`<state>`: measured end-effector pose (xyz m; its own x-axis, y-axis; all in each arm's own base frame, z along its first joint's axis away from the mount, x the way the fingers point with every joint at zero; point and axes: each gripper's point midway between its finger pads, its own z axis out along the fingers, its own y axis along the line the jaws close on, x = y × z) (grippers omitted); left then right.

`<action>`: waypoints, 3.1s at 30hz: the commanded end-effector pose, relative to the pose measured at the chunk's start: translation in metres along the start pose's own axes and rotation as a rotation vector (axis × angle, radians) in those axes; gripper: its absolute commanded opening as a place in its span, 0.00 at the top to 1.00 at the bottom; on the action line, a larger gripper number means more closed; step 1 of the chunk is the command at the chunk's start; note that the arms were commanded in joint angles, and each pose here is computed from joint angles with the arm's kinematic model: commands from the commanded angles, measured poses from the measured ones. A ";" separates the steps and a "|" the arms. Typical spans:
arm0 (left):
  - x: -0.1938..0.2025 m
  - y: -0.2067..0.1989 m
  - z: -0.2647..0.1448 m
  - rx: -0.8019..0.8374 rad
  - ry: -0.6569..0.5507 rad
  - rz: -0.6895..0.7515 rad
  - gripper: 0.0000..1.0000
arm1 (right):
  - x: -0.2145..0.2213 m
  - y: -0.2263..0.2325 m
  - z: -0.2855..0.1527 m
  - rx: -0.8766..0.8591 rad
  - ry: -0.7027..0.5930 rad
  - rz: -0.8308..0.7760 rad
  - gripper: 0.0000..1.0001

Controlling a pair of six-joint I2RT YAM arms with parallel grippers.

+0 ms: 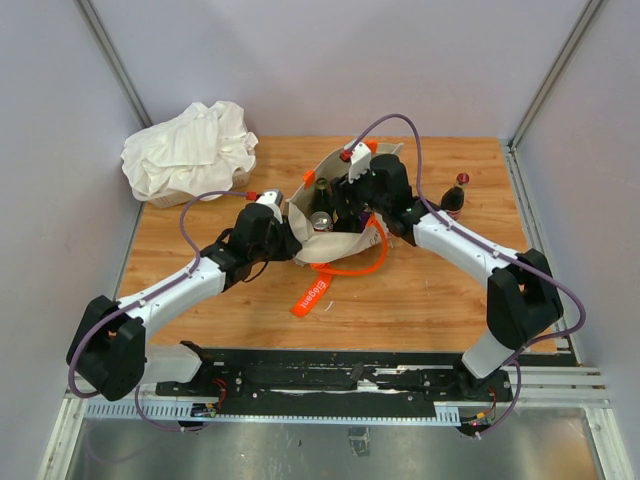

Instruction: Take the beverage out of the canvas bag

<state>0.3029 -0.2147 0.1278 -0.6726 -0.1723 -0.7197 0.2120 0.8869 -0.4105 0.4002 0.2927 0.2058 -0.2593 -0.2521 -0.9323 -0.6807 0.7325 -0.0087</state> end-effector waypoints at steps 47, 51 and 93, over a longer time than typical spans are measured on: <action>0.007 0.012 0.010 -0.057 0.061 0.062 0.80 | -0.192 0.004 -0.113 0.019 -0.462 -0.165 0.99; 0.007 0.013 0.009 -0.060 0.063 0.064 0.81 | -0.206 -0.009 -0.163 0.136 -0.479 -0.177 0.99; 0.006 0.007 0.020 -0.050 0.098 0.064 0.83 | 0.070 -0.161 -0.230 0.708 -0.220 0.283 0.99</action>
<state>0.3150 -0.2184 0.1214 -0.6991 -0.1007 -0.7079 0.2259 0.9082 -0.3523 0.3162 0.0101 0.1712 -0.3788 0.0608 -0.9235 0.0371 0.9980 0.0505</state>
